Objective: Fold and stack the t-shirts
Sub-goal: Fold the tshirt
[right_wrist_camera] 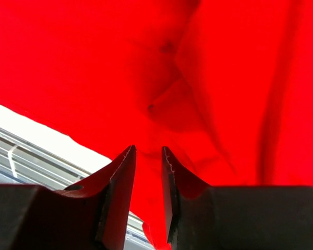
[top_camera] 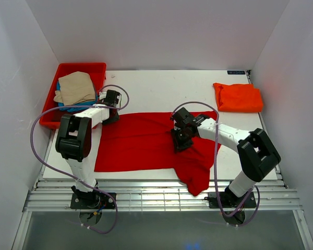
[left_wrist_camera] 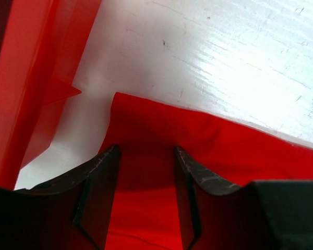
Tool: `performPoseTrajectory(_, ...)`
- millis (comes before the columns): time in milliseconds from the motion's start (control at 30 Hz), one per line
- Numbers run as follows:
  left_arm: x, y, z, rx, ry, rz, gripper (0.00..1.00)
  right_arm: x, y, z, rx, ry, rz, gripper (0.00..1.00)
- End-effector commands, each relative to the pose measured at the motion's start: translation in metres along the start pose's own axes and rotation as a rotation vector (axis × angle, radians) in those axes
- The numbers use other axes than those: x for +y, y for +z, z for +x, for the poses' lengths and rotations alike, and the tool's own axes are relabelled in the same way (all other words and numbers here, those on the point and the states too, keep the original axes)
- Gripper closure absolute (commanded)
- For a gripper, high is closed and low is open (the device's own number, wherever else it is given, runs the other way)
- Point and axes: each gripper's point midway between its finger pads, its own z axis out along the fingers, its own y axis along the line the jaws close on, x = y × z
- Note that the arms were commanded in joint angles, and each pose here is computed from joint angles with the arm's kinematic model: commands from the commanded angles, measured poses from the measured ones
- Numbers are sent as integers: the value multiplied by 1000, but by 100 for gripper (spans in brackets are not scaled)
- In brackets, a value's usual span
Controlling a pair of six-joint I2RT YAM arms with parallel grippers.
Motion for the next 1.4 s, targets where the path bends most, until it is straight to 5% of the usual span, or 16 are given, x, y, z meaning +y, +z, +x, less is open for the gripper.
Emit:
performPoseTrajectory(0,2,-25,-38,-92,-29,4,44,11,5,-8,-20,-49,-37,67)
performPoseTrajectory(767,-3,-23,-38,-86,-33,16,43,2,35,-17,-11,-94,37,64)
performPoseTrajectory(967,-1,-21,-34,-79,-33,11,43,-3,39,-16,-5,-102,63,84)
performPoseTrajectory(1367,-2,-20,-32,-72,-30,14,43,-1,17,-11,-8,-121,87,89)
